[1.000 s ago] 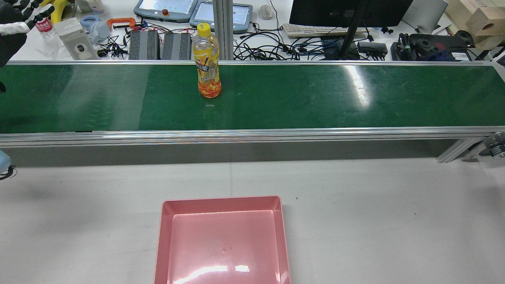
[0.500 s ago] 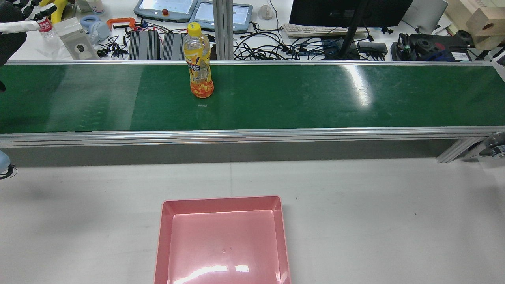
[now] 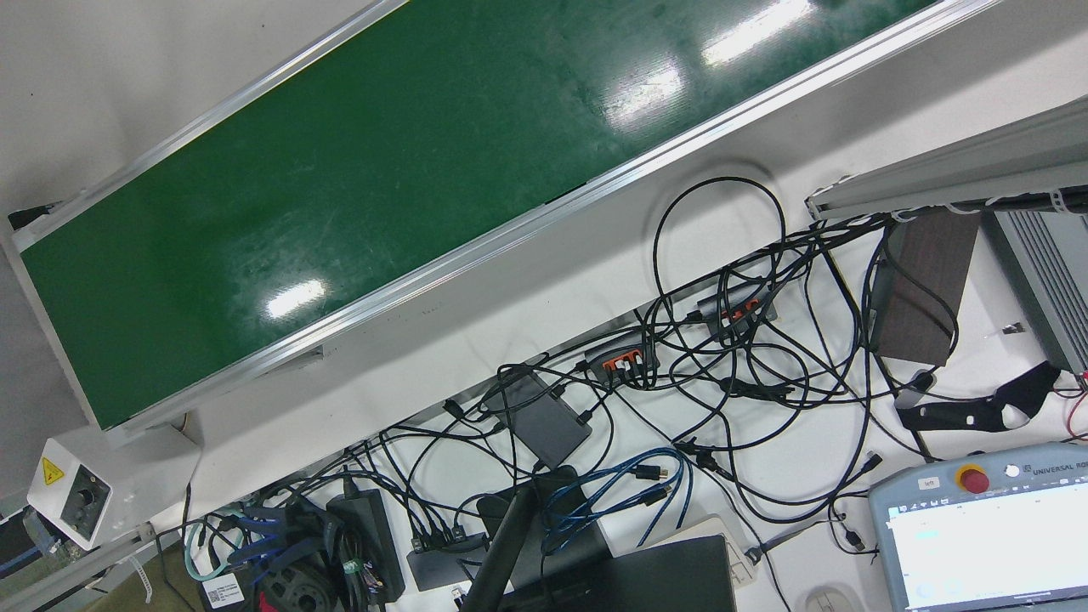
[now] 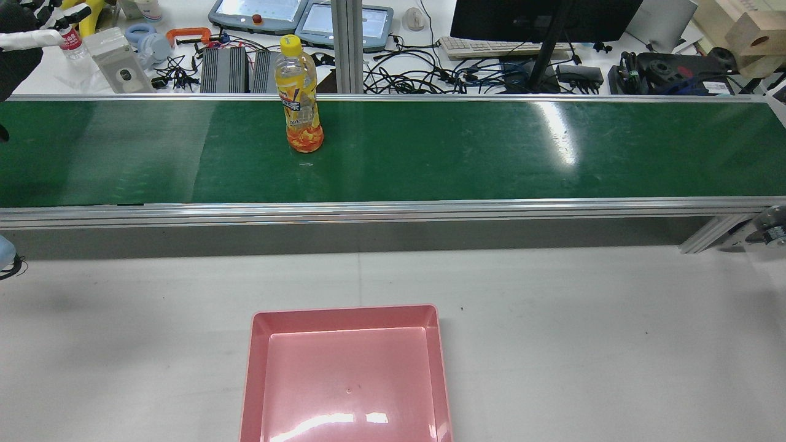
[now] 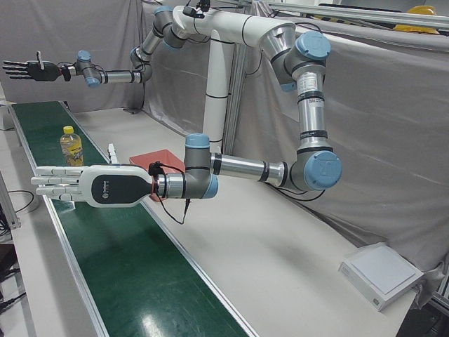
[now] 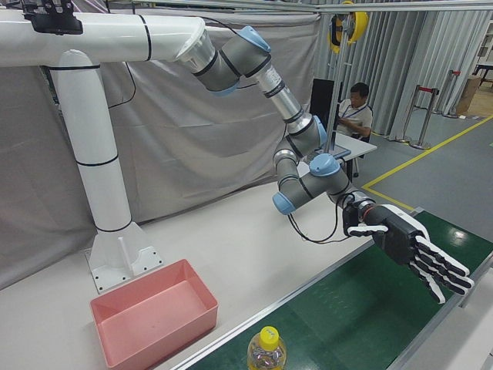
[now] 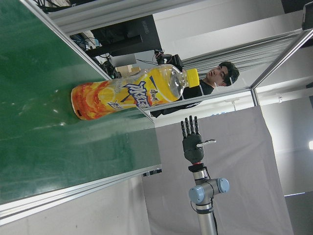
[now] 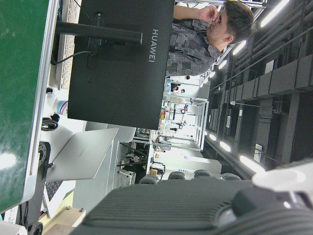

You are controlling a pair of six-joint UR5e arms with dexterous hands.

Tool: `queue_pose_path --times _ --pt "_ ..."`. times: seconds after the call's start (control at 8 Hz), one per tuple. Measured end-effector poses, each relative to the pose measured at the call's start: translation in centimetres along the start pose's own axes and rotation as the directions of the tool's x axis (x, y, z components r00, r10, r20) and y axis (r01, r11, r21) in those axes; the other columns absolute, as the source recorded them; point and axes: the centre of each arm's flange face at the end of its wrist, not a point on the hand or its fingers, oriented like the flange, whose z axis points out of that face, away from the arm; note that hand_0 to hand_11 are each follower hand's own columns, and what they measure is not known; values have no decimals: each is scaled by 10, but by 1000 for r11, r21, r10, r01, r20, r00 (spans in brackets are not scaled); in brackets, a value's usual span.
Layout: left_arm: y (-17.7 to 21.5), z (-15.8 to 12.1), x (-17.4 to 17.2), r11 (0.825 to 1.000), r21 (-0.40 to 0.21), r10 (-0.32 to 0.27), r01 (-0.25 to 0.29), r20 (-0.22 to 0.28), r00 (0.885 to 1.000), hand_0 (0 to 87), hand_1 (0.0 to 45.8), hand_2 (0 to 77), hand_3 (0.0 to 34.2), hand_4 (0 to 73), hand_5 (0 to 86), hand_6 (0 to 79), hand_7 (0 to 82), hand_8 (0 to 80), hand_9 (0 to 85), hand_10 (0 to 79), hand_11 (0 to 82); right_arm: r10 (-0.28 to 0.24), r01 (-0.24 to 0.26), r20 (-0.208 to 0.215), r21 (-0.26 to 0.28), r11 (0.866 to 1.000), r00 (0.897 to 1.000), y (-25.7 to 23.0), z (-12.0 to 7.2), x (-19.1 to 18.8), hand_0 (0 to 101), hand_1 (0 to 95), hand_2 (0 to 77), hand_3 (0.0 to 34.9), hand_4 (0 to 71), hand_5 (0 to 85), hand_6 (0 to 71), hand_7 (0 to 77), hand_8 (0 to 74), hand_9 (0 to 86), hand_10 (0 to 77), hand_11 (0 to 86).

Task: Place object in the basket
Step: 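Reach the left hand forward toward the orange bottle on the belt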

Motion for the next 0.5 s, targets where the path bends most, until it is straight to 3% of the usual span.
queue_pose_path --times 0.12,0.5 --pt "5 -1 -8 1000 -1 -1 1 15 1000 472 131 22 0 11 44 0 5 5 5 76 114 0 0 0 -1 1000 1000 0 0 0 2 0 5 2 0 0 0 5 0 0 0 0" --pt "18 -12 -73 1000 29 -14 11 130 991 484 158 16 0 11 44 0 0 5 5 60 114 0 0 0 -1 1000 1000 1 0 0 1 0 5 2 0 0 0 5 0 0 0 0"
